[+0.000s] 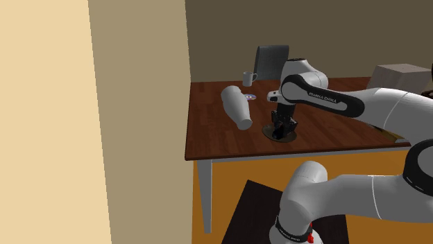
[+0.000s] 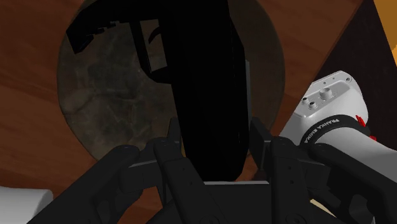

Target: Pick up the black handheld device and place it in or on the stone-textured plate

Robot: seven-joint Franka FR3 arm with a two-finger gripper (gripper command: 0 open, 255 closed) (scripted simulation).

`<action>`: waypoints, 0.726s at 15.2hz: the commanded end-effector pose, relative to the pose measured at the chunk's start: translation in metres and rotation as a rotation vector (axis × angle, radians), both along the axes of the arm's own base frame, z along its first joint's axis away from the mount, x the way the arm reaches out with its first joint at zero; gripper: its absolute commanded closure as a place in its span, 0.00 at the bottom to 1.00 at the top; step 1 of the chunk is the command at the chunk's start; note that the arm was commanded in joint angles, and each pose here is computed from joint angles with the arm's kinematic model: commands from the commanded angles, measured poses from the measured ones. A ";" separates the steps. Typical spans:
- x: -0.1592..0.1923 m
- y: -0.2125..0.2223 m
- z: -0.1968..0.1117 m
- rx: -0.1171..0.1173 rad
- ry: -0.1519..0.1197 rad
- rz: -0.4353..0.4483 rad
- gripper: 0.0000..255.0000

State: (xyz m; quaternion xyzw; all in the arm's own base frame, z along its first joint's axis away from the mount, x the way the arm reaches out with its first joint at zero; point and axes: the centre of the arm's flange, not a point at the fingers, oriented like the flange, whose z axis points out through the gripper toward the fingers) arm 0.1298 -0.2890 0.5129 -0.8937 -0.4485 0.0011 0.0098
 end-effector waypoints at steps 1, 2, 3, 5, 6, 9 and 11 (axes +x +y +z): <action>0.000 0.000 0.000 0.000 0.000 0.000 0.00; 0.000 0.000 0.000 0.000 0.000 0.000 0.00; 0.000 0.000 0.000 0.000 0.000 0.000 0.00; 0.000 0.000 0.000 0.000 0.000 0.000 0.00; 0.000 0.000 0.000 0.000 0.000 0.000 0.00; 0.000 -0.001 0.040 0.000 0.000 0.000 0.00; 0.001 -0.001 0.050 0.000 0.000 0.000 0.00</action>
